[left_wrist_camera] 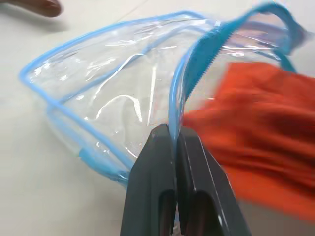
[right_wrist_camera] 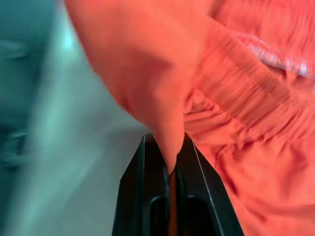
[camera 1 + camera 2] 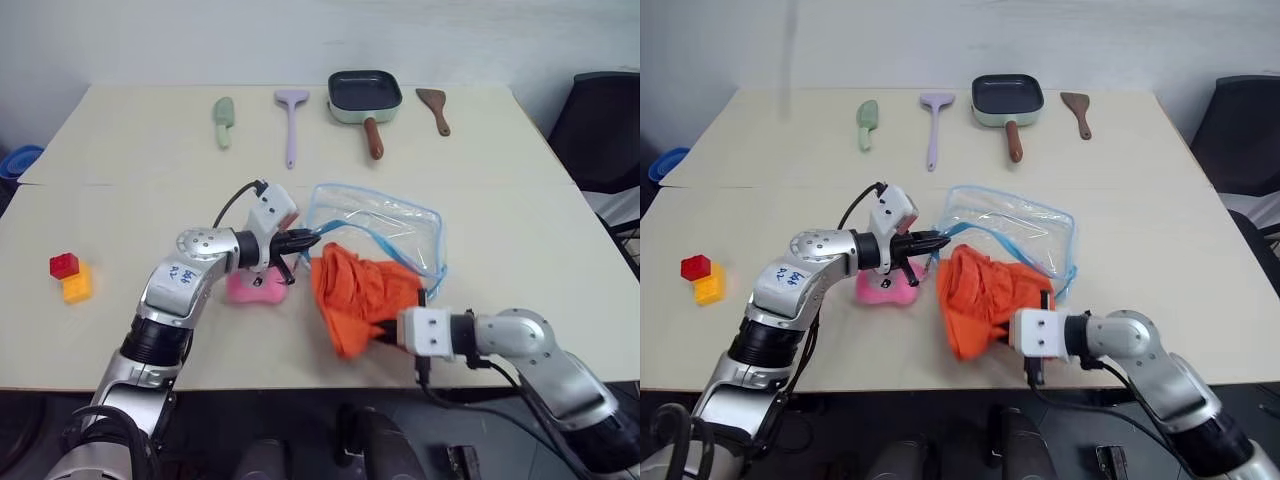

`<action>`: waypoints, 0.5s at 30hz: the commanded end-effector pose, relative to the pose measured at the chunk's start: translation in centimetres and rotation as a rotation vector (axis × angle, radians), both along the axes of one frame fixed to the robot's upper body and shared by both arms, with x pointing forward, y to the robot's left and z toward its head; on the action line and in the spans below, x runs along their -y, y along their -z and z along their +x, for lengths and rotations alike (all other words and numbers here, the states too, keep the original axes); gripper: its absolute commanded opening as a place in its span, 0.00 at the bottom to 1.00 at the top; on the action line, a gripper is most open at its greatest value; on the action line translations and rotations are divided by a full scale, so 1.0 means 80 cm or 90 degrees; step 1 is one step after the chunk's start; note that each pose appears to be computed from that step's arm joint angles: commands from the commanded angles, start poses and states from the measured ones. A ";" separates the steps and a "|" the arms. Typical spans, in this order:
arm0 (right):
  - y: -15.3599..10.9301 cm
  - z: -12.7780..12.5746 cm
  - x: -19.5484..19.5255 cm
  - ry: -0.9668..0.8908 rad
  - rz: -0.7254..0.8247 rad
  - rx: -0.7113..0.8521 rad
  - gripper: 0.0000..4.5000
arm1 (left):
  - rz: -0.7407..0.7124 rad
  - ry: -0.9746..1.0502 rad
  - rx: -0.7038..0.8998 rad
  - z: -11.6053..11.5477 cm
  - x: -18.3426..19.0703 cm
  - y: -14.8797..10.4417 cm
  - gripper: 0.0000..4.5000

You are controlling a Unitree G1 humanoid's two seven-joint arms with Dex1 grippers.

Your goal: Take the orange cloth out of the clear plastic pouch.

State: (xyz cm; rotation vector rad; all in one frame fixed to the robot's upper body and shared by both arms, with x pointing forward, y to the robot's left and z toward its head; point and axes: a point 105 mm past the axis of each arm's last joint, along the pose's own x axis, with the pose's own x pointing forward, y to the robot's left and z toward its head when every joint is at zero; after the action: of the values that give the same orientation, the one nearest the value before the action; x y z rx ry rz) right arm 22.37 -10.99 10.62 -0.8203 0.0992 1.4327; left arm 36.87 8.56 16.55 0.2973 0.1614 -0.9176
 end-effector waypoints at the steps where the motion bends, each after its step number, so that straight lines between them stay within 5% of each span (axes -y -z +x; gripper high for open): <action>1: -0.003 -0.019 0.019 -0.027 -0.043 -0.017 0.00 | 0.015 -0.046 0.068 0.019 -0.020 -0.026 0.00; 4: -0.005 -0.007 0.049 0.040 -0.072 0.002 0.00 | 0.077 -0.005 0.095 0.011 -0.029 -0.021 0.00; 15: -0.038 0.052 0.238 0.476 -0.090 0.125 0.00 | 0.153 0.235 0.068 -0.087 -0.013 0.010 0.00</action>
State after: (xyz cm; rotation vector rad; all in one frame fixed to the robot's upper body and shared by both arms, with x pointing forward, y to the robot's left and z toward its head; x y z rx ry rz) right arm 26.03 -28.20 12.81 -0.8954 0.3484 0.7487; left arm 30.86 10.50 15.02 0.5664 0.1714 -1.2010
